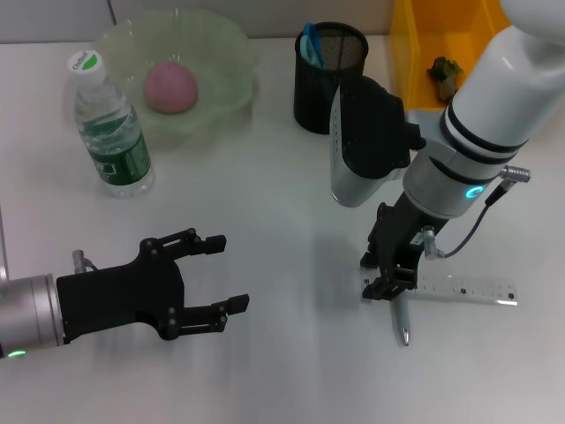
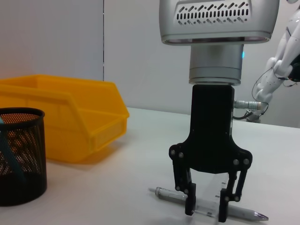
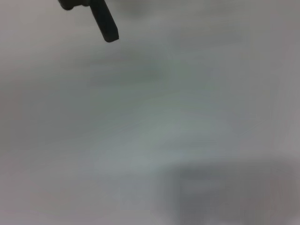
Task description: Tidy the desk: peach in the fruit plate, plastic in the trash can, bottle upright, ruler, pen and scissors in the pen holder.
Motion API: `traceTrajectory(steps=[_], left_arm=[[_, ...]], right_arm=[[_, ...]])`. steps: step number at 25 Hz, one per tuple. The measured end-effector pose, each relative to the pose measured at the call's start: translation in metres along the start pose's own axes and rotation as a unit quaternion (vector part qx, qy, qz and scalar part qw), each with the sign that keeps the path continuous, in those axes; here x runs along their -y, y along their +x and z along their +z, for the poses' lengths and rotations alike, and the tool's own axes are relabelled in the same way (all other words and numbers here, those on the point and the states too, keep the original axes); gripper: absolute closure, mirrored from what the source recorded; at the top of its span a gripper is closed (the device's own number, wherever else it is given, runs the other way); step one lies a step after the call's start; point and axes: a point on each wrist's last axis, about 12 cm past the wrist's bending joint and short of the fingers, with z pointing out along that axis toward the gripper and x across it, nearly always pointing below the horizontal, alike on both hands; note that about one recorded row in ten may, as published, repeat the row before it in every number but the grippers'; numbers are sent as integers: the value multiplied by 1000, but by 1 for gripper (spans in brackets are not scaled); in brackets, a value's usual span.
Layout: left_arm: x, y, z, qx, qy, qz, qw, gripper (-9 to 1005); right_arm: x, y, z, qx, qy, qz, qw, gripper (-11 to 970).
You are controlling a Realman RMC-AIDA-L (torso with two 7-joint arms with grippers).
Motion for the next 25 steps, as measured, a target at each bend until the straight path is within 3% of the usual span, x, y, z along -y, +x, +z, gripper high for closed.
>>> traceTrajectory(steps=[8, 25], left_arm=[[-1, -1, 0, 1, 0, -1, 1000, 175], [-3, -2, 3, 0, -4, -2, 1000, 175]], right_arm=[[0, 0, 0, -1, 0, -2, 1000, 573], [0, -1, -4, 2, -1, -6, 1000, 574]])
